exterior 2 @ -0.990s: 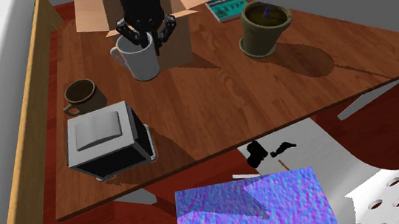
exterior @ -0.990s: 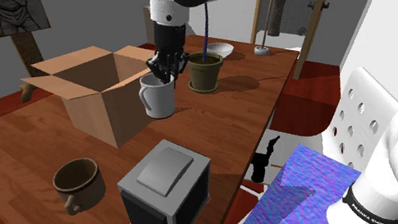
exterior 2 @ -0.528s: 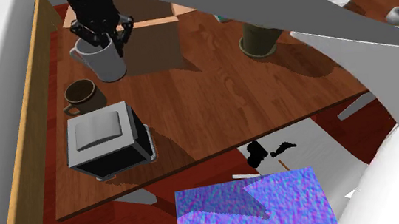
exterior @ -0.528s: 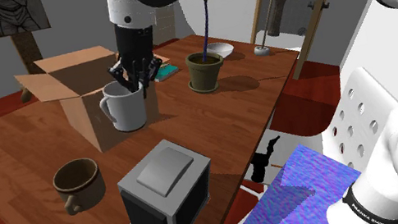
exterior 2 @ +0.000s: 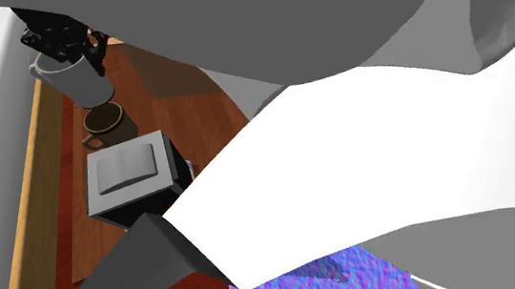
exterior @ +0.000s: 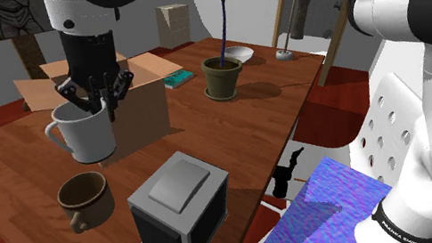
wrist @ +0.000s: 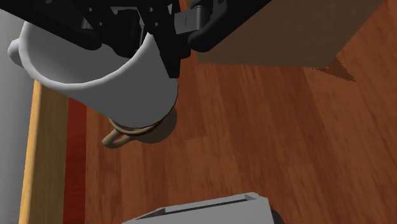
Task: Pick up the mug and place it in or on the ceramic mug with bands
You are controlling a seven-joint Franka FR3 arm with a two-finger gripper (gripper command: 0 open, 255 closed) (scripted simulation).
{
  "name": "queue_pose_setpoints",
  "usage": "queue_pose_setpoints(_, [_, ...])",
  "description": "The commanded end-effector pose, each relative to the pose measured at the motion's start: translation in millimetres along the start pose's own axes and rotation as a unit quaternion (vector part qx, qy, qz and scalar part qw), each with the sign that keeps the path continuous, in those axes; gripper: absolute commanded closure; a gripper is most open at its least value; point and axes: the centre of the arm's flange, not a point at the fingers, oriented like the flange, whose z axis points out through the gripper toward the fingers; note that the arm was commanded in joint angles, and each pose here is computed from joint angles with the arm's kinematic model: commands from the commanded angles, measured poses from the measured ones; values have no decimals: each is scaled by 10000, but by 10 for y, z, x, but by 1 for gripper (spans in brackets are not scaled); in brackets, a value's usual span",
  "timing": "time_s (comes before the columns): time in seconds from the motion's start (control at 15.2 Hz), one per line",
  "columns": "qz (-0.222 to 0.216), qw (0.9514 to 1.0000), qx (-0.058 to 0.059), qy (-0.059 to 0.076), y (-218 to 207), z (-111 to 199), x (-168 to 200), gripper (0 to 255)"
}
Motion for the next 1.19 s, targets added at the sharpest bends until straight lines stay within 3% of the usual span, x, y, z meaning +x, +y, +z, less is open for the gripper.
queue_pose_setpoints(0.0, [12,10000,-2,2,-275,5,55,255])
queue_pose_setpoints(0.26, [12,10000,-2,2,-739,0,98,255])
queue_pose_setpoints(1.12, [12,10000,-2,2,-696,684,61,255])
